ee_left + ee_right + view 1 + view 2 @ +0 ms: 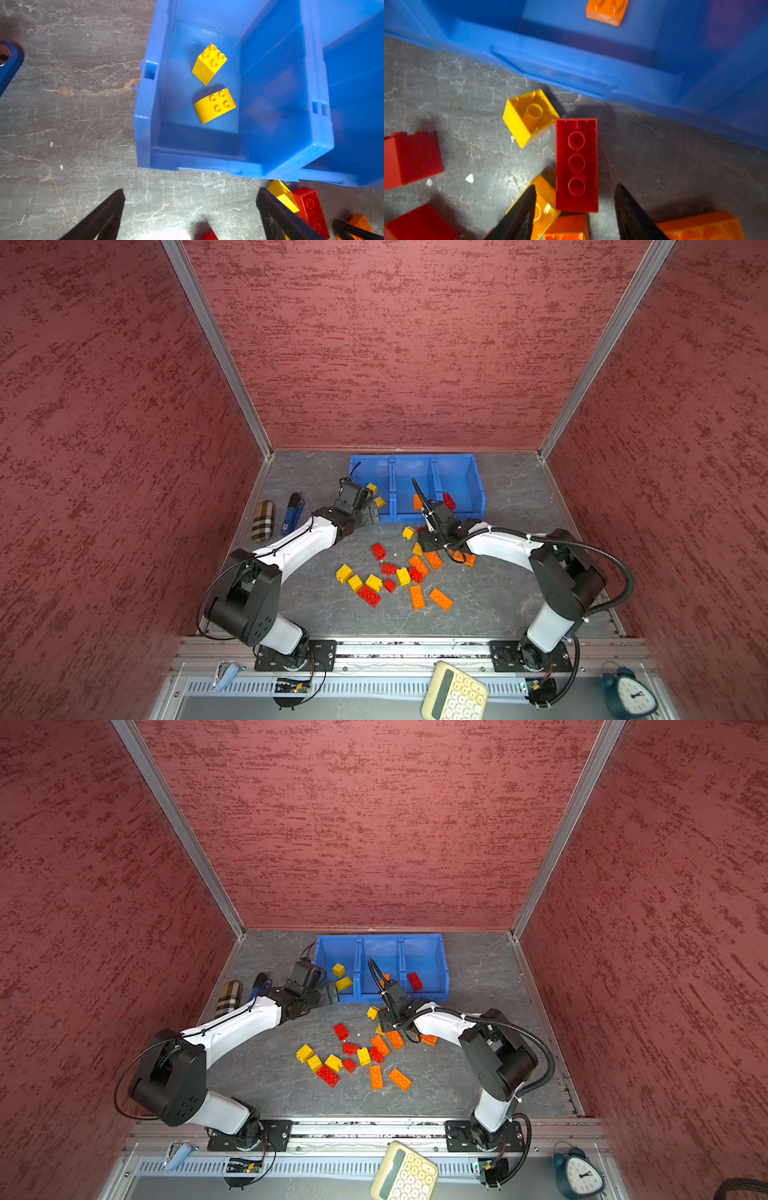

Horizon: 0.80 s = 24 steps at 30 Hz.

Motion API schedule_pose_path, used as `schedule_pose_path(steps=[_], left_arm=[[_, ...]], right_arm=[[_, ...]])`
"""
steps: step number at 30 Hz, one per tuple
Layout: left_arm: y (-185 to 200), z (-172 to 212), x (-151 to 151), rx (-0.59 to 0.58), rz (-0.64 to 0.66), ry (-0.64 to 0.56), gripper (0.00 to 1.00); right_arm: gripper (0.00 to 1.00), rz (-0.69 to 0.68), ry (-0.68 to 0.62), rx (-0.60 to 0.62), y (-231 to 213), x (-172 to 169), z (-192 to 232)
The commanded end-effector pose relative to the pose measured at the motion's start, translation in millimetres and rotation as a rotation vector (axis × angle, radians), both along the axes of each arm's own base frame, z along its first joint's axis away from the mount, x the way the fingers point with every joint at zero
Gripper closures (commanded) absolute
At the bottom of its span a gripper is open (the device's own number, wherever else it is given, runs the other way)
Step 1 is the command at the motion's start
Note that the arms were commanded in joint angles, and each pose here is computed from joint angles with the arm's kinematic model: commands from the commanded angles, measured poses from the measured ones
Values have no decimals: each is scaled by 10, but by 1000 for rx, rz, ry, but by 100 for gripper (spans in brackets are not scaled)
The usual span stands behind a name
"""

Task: Sort the legos into containers by color
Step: 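Lower the right gripper onto another red brick in the pile and grasp it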

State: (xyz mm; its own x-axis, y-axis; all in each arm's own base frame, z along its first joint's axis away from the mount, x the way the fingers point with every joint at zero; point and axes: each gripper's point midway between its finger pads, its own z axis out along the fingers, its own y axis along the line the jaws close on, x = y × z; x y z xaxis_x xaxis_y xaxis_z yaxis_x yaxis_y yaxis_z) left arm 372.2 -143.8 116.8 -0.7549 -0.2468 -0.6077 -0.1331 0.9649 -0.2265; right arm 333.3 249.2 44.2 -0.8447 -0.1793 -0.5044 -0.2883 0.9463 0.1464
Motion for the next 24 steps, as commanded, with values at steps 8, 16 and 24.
schedule_pose_path(steps=[8,16,24], left_arm=[[0,53,0,0,8,-3,1],[-50,54,-1,9,-11,-9,0],[-175,0,-36,23,-63,-3,1]], right_arm=[[57,-54,-83,-49,31,287,-32],[76,51,-115,-24,-47,39,169],[76,38,-245,69,-422,23,753]])
